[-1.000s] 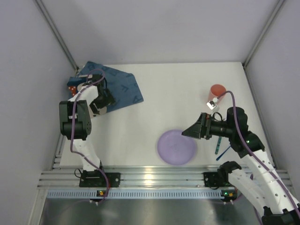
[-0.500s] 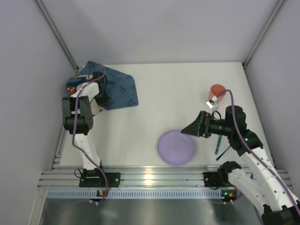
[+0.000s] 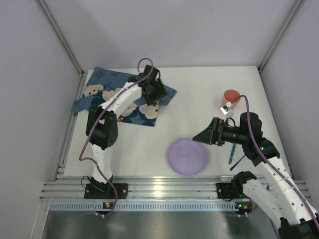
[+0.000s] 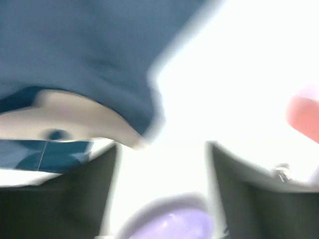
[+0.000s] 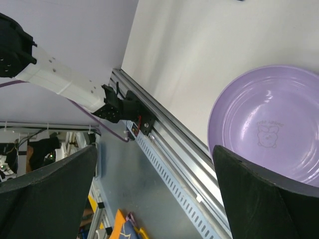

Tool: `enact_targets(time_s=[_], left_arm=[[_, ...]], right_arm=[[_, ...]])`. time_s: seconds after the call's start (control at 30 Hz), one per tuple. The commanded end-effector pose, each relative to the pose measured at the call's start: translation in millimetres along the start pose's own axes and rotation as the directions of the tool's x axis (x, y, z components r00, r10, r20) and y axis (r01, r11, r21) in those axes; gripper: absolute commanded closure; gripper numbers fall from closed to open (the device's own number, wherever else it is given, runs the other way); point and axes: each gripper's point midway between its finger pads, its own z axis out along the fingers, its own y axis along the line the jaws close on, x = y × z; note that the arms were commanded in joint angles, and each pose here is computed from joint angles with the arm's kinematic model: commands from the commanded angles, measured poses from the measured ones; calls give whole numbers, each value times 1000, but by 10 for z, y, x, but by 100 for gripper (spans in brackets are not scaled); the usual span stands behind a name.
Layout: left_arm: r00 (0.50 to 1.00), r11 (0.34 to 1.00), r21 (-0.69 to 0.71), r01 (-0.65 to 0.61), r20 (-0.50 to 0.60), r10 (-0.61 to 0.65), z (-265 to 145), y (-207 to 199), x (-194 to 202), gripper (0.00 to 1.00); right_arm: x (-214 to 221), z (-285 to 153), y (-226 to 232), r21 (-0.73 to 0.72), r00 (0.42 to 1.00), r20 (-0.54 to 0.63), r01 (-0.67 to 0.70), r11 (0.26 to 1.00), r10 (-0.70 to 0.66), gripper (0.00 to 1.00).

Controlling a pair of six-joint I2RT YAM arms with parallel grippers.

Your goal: Set the dinner table for one person

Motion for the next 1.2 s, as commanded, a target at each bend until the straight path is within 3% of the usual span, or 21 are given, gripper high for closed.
enact_targets(time_s=[0.0, 0.1, 0.17, 0.23, 0.37, 0.57, 0.7, 0.93, 1.07, 1.17], left_arm=[[999, 900, 435, -2, 43, -18, -771, -1588, -122, 2], [996, 852, 520, -57, 88, 13, -1109, -1977, -124, 1], [991, 862, 502, -76, 130, 11, -1240, -1893, -190, 1], [978, 910, 401, -107, 206, 25, -1234, -1612, -312, 1], [975, 975, 213, -57, 222, 8, -1195, -773, -346, 1], [958, 998, -27, -64, 279, 69, -1312, 238, -310, 2], [969, 995, -100, 25, 247, 1, -1342, 853, -287, 2], [974, 992, -121, 28, 225, 0, -1462, 1156, 0, 1], [976, 992, -123, 26, 216, 1, -1579, 1234, 113, 1], [978, 992, -127, 14, 206, 13, -1655, 1278, 185, 2]], right_arm=[[-32, -27, 57, -10, 999, 20, 29, 1000, -29, 0], [-22, -50, 62, -4, 999, 18, 37, 999, -37, 0], [0, -55, 46, 3, 999, 9, 34, 999, -34, 0], [4, -47, 33, 5, 999, 4, 37, 999, -37, 0], [-75, 62, -121, 61, 1000, -8, 24, 998, -24, 0], [-387, 482, -453, 142, 997, -74, -10, 990, 21, 0], [-742, 793, -609, 173, 996, -84, 16, 985, -1, 0], [-1409, 1548, -795, 169, 992, -125, -2, 986, 24, 0], [-1432, 1705, -1539, 435, 981, -179, 9, 901, 76, 0], [-1330, 1687, -1860, 538, 972, -207, 18, 843, 111, 0]])
